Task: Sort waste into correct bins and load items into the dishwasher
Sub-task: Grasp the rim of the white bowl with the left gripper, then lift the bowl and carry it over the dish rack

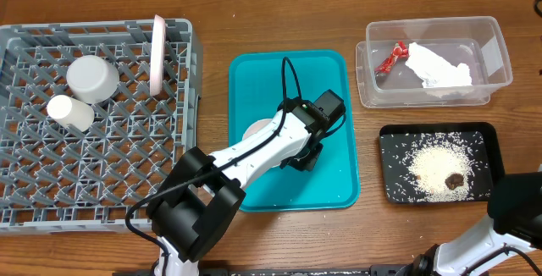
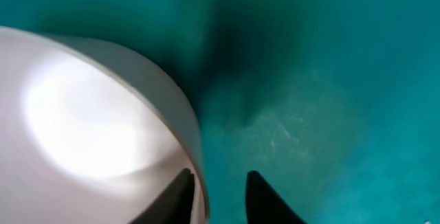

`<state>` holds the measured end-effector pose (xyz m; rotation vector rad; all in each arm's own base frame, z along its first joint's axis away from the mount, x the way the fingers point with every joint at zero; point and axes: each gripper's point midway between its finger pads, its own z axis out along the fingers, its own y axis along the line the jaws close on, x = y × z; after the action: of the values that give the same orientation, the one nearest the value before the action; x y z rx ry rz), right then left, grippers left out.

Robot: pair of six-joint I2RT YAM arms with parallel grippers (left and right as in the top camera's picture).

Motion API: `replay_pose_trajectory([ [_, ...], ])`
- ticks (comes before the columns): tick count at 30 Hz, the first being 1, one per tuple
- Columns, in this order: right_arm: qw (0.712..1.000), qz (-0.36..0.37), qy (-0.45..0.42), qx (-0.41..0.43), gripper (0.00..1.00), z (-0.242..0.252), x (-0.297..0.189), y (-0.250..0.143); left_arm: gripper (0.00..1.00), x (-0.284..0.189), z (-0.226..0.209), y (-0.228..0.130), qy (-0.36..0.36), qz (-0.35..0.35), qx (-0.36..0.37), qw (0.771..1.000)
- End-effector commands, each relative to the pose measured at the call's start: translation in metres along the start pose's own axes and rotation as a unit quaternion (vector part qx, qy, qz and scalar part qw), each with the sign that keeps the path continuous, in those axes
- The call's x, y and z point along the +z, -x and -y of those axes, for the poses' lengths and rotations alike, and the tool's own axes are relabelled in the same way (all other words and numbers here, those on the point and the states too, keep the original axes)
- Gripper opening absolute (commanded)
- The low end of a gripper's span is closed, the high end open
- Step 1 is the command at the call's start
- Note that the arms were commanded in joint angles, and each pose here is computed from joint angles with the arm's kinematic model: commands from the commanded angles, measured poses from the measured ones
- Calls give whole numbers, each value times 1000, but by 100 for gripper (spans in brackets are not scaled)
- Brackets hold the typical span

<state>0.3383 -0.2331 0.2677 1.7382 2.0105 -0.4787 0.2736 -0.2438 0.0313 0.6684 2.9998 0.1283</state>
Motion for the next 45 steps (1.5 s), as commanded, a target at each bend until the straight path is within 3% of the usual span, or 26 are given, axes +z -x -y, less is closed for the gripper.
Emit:
replay_pose_trajectory([
  [1, 1000, 17, 15, 12, 100, 2, -15, 9, 13, -1, -1, 3, 3, 5, 0, 1000],
  [2, 1000, 17, 15, 12, 100, 2, -15, 9, 6, -1, -1, 3, 3, 5, 0, 1000],
  [3, 1000, 17, 15, 12, 100, 2, -15, 9, 4, -1, -1, 3, 3, 5, 0, 1000],
  [8, 1000, 17, 15, 12, 100, 2, -15, 9, 4, -14, -5, 6, 2, 5, -35, 999],
  [16, 1000, 17, 15, 12, 100, 2, -15, 9, 4, -114, -41, 31, -17, 63, -110, 992],
  [19, 1000, 17, 15, 12, 100, 2, -15, 9, 4, -155, -74, 31, -26, 100, -150, 983],
  [25, 1000, 17, 15, 12, 100, 2, -15, 9, 4, -210, -163, -10, -47, 139, -271, 951],
  [32, 1000, 17, 15, 12, 100, 2, -15, 9, 4, -243, -236, -43, -175, 203, -307, 913],
  [39, 1000, 17, 15, 12, 100, 2, -15, 9, 4, -232, -305, -83, -300, 278, -359, 839],
  [45, 1000, 17, 15, 12, 100, 2, -15, 9, 4, -230, -337, -106, -397, 421, -358, 733],
])
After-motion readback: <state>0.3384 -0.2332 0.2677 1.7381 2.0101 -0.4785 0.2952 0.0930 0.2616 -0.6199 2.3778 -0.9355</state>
